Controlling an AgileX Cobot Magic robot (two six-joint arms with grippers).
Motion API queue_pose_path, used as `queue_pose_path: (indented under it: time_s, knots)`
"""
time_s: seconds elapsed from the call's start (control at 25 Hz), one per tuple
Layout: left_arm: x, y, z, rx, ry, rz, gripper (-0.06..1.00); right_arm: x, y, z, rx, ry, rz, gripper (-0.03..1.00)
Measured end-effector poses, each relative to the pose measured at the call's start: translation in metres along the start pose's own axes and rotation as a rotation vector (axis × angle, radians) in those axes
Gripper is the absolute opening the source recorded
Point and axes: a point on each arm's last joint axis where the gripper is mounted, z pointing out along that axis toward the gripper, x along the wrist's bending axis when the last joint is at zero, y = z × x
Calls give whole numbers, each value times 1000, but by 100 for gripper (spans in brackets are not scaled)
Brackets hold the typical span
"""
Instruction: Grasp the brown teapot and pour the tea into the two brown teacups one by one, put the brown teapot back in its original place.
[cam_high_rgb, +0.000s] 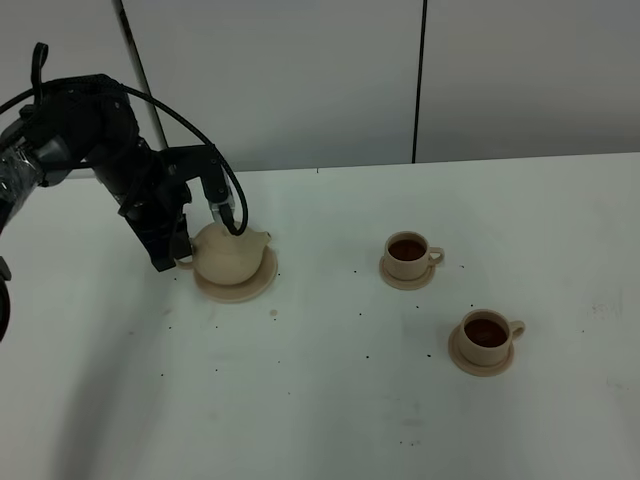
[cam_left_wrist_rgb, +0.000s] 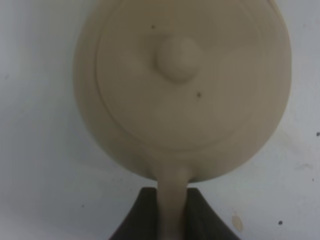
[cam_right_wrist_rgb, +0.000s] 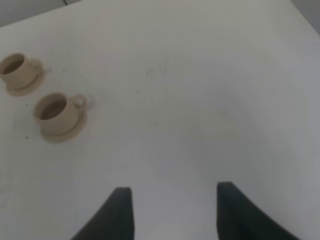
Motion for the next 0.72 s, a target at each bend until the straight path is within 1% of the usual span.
queue_pose_path:
  time_s: [0.2,0.72]
  knots:
    - [0,0,6,1,-12,-2,17,0,0,0,0,0,0,38]
    - [-1,0,7,5,-23,-3,17,0,0,0,0,0,0,38]
